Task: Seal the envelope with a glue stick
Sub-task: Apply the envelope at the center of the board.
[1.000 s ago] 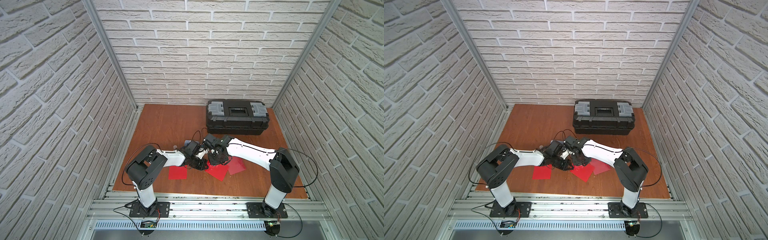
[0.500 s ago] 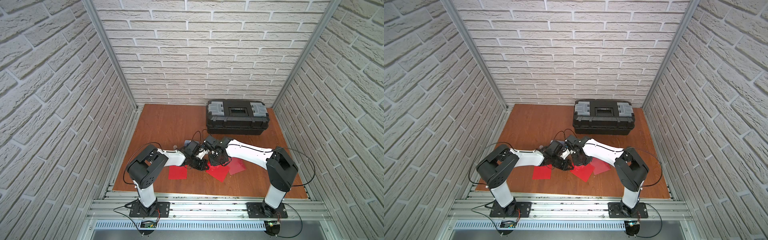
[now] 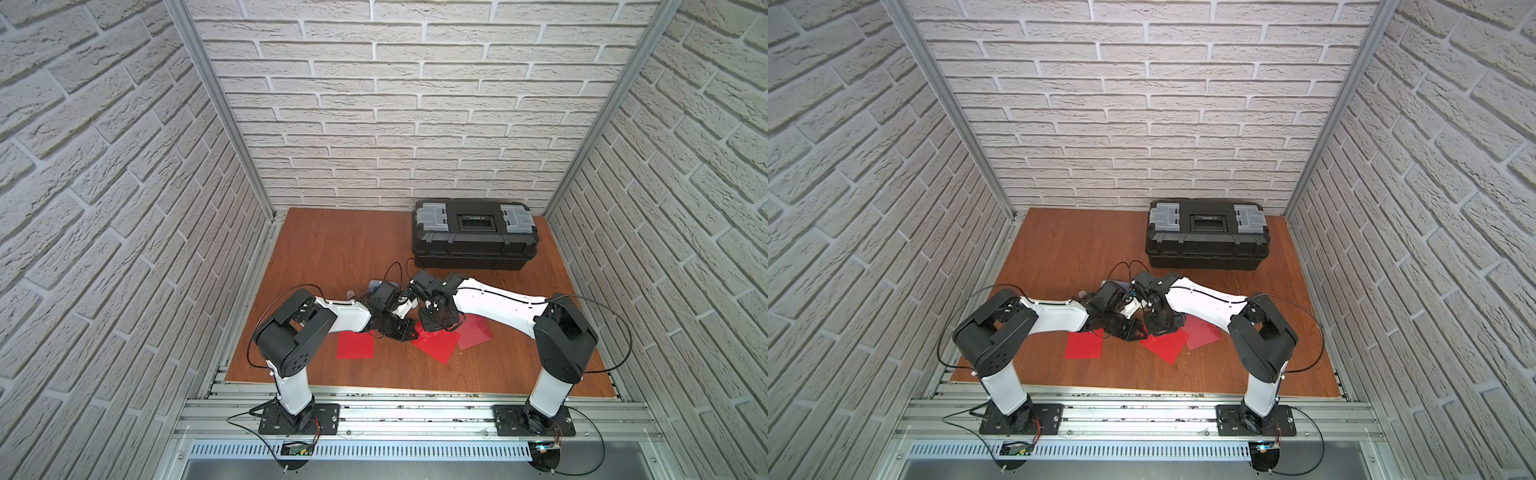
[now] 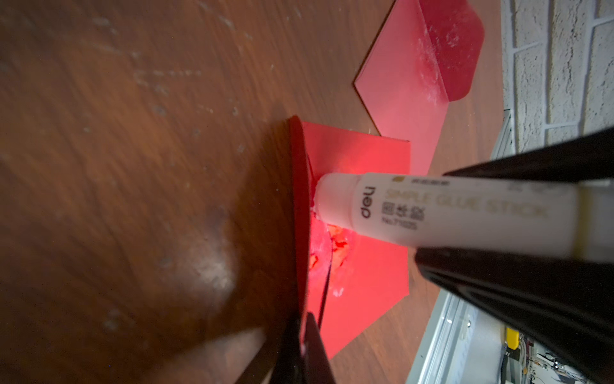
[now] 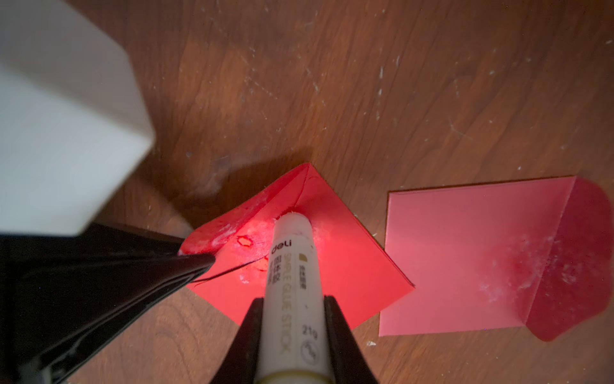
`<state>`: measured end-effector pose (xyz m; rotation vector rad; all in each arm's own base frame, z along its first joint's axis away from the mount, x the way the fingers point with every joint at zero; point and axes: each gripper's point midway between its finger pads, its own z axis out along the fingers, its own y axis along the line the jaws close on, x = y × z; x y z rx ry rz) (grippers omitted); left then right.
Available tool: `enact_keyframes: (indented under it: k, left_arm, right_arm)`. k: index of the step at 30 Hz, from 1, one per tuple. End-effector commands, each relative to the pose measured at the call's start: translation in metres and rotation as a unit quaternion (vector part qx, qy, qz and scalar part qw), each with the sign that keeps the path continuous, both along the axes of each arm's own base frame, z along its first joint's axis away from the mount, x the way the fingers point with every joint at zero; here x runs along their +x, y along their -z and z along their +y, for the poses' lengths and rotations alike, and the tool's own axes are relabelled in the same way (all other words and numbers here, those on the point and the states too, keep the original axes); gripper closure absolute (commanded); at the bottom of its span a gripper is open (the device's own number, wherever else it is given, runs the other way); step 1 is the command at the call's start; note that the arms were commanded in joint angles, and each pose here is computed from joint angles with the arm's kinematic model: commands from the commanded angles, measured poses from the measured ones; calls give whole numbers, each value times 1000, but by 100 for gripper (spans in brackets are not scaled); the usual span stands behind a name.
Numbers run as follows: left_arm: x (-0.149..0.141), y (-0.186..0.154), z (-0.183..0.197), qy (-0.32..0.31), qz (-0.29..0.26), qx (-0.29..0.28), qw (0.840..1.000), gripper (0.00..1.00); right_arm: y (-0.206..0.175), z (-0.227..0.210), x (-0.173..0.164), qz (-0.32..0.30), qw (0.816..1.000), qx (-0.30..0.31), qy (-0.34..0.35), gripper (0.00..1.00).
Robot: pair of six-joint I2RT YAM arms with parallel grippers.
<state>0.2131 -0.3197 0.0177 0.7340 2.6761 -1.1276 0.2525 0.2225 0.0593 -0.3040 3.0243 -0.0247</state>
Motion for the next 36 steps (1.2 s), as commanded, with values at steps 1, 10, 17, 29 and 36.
enact_keyframes:
  k: [1, 10, 17, 29, 36]
  left_arm:
    - [-18, 35, 25, -4, 41, 68, 997, 100]
    - [-19, 36, 24, -2, 46, 70, 996, 100]
    - [-19, 34, 25, -2, 45, 71, 996, 100]
    - [-29, 29, 18, 45, 27, 61, 997, 100]
    - [-34, 29, 15, 57, 32, 53, 996, 100]
  right_arm:
    - [13, 11, -41, 102, 994, 40, -27, 98]
    - [4, -44, -17, 33, 994, -103, -5, 98]
    - [-2, -19, -24, 77, 997, -22, -18, 98]
    - [-2, -1, -39, 153, 988, 19, -12, 98]
    - [-1, -36, -18, 118, 990, -77, 2, 98]
